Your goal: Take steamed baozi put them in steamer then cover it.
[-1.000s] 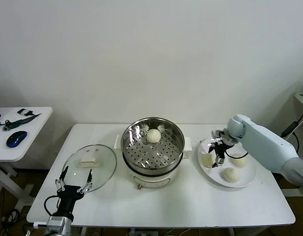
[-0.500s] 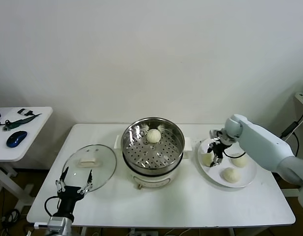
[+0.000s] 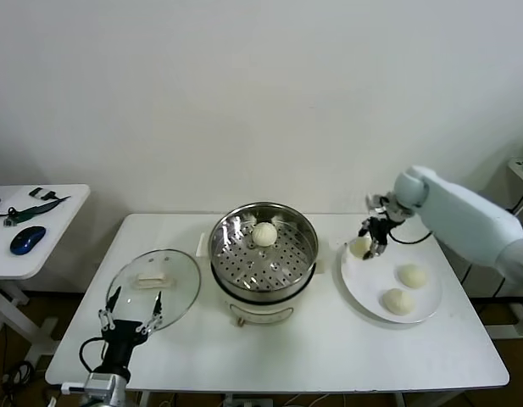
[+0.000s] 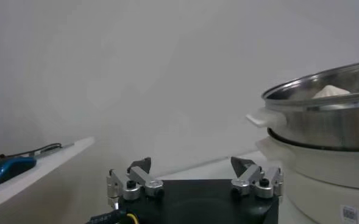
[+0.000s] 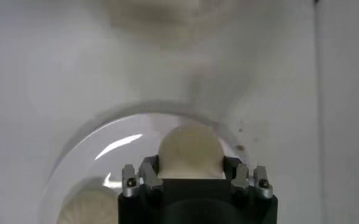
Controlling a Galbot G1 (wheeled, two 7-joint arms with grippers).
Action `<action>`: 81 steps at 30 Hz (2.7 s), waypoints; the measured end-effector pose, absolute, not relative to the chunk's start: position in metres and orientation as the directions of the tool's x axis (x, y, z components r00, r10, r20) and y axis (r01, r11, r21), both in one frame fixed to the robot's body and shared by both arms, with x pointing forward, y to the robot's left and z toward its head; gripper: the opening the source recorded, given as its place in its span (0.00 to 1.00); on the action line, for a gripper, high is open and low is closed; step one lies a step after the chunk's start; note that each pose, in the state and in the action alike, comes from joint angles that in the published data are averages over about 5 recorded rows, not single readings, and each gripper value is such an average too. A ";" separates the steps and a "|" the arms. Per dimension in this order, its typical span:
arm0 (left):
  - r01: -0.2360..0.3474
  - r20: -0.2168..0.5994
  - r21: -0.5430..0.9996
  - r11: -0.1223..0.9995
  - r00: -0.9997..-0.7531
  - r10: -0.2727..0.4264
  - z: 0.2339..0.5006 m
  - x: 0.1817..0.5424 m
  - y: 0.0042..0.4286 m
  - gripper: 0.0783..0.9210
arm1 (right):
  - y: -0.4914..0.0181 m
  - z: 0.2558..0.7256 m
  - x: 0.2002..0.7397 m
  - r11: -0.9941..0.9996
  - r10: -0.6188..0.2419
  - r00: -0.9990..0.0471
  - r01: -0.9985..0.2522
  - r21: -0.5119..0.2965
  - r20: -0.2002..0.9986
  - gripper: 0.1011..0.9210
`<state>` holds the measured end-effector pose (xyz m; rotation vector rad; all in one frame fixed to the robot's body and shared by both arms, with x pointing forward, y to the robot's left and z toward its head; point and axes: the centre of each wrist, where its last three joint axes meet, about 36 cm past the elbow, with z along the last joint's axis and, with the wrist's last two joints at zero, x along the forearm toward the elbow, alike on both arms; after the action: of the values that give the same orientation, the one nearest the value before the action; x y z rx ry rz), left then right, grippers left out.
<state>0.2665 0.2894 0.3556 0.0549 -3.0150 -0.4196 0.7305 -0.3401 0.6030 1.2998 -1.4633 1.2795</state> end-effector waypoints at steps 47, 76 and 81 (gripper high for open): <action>0.009 0.090 0.281 0.960 -0.996 -0.017 0.353 0.273 0.282 0.88 | -0.010 0.590 0.699 -0.328 -0.270 -0.002 -0.940 -0.094 0.963 0.75; 0.013 0.101 0.275 0.961 -0.995 -0.016 0.352 0.267 0.283 0.88 | -0.116 0.673 0.692 -0.333 -0.236 -0.078 -0.930 -0.156 0.969 0.88; 0.009 0.108 0.276 0.961 -0.994 -0.022 0.351 0.264 0.285 0.88 | -0.170 0.678 0.682 -0.311 -0.197 -0.105 -0.936 -0.164 0.975 0.88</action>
<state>0.2639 0.2851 0.3513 0.0097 -3.0014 -0.4239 0.6823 -0.1700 0.6776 1.5247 -1.2722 1.4717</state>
